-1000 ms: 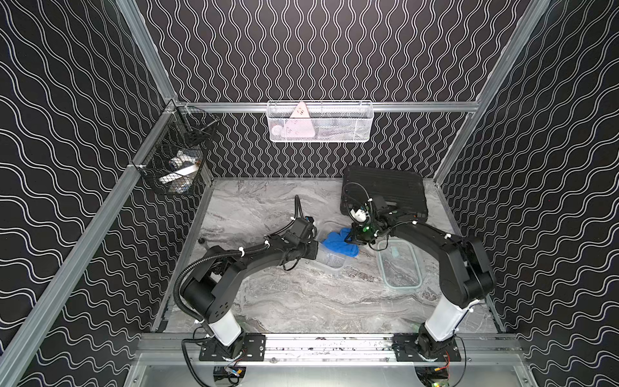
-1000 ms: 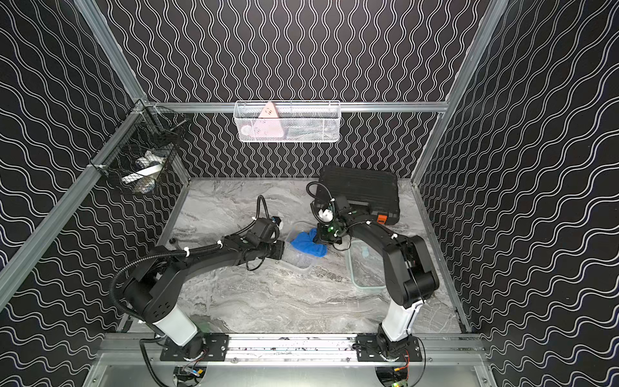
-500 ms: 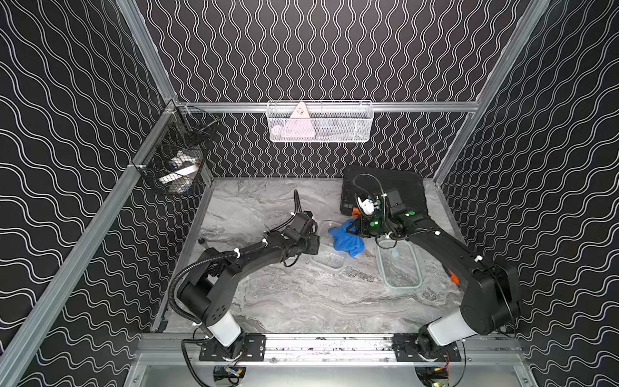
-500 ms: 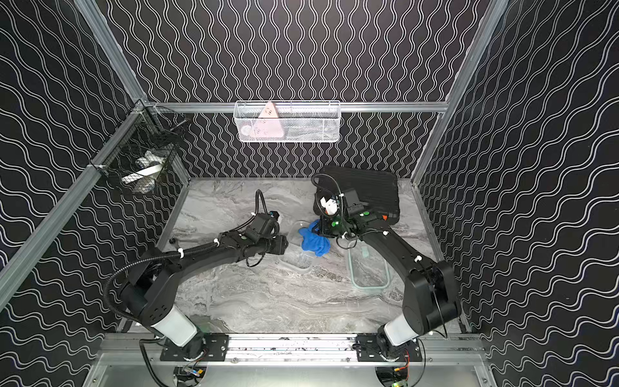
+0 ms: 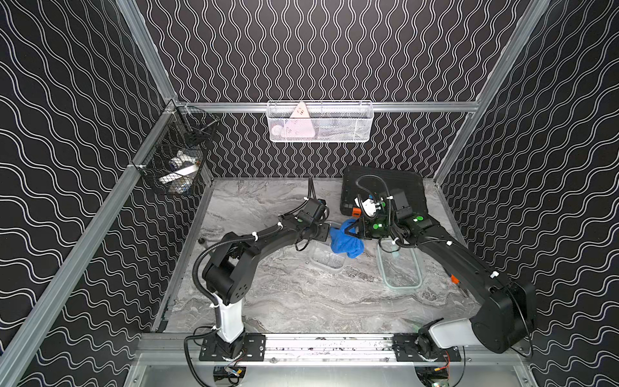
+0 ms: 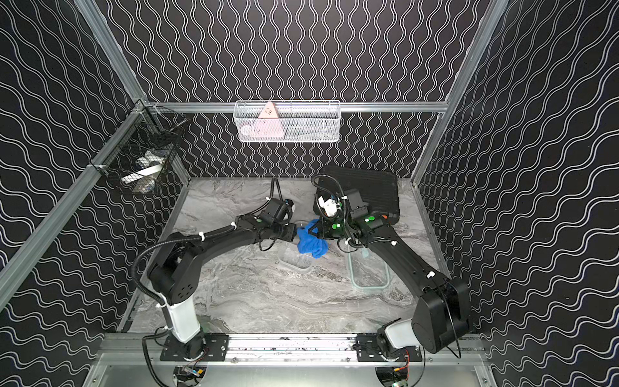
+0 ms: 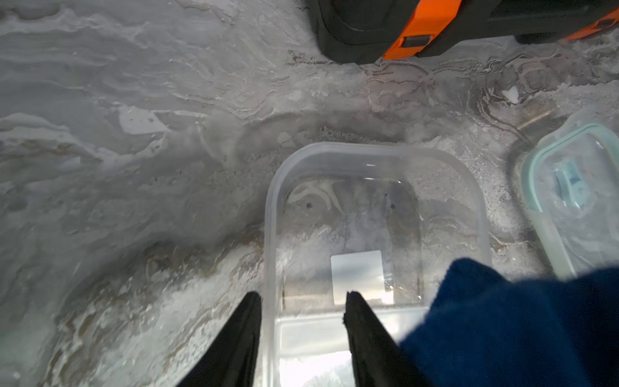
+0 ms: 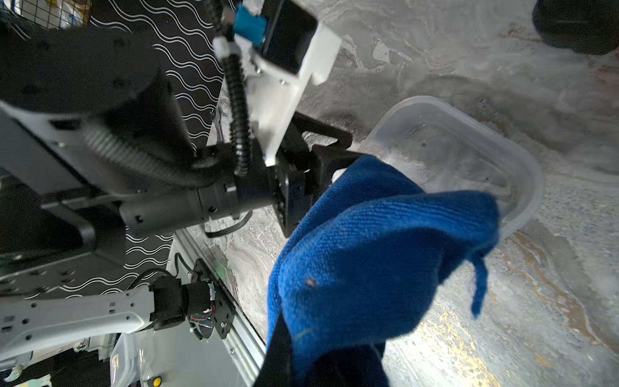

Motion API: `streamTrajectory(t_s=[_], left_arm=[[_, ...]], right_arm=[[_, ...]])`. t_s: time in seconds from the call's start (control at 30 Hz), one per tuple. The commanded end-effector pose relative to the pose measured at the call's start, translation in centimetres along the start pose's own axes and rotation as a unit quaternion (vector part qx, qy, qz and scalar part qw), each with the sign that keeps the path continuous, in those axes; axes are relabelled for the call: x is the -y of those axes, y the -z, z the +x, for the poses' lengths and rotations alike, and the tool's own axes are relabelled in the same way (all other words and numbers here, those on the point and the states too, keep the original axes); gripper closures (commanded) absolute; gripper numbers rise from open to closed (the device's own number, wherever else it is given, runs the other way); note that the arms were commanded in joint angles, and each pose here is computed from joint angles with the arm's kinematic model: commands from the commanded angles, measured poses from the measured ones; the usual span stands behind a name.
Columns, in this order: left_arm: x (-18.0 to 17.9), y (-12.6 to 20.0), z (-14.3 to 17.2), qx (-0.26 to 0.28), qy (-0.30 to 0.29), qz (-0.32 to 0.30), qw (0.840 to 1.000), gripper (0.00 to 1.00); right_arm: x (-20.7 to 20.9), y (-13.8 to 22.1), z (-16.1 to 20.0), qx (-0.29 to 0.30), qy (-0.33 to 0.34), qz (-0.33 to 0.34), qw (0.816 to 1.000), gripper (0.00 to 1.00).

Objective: Wipe the insides of the lunch boxes
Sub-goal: Wipe the dirt inside the lunch box.

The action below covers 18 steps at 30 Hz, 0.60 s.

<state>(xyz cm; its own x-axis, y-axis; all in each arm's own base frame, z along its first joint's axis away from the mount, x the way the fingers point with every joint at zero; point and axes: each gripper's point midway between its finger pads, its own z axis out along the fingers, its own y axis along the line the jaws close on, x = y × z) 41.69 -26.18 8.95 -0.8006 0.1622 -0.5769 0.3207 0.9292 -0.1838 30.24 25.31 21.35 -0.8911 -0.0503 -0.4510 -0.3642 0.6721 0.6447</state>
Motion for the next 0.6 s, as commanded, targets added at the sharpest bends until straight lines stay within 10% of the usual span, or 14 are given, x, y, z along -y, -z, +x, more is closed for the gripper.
streamTrajectory(t_s=[0.0, 0.33, 0.57], left_arm=[[-0.4, -0.7, 0.3, -0.022, -0.022, -0.004, 1.0, 0.55], [-1.2, -3.3, 1.6, -0.052, -0.018, -0.003, 0.999, 0.59], [-0.9, -3.7, 2.1, -0.06, -0.008, 0.007, 0.998, 0.82]], right_arm=[[-1.0, -0.9, 1.9, -0.038, 0.008, -0.022, 0.999, 1.0], [-0.1, -3.9, 4.2, -0.097, -0.007, -0.013, 0.995, 1.0], [4.1, -7.7, 6.2, -0.149, -0.041, 0.061, 0.986, 1.0]])
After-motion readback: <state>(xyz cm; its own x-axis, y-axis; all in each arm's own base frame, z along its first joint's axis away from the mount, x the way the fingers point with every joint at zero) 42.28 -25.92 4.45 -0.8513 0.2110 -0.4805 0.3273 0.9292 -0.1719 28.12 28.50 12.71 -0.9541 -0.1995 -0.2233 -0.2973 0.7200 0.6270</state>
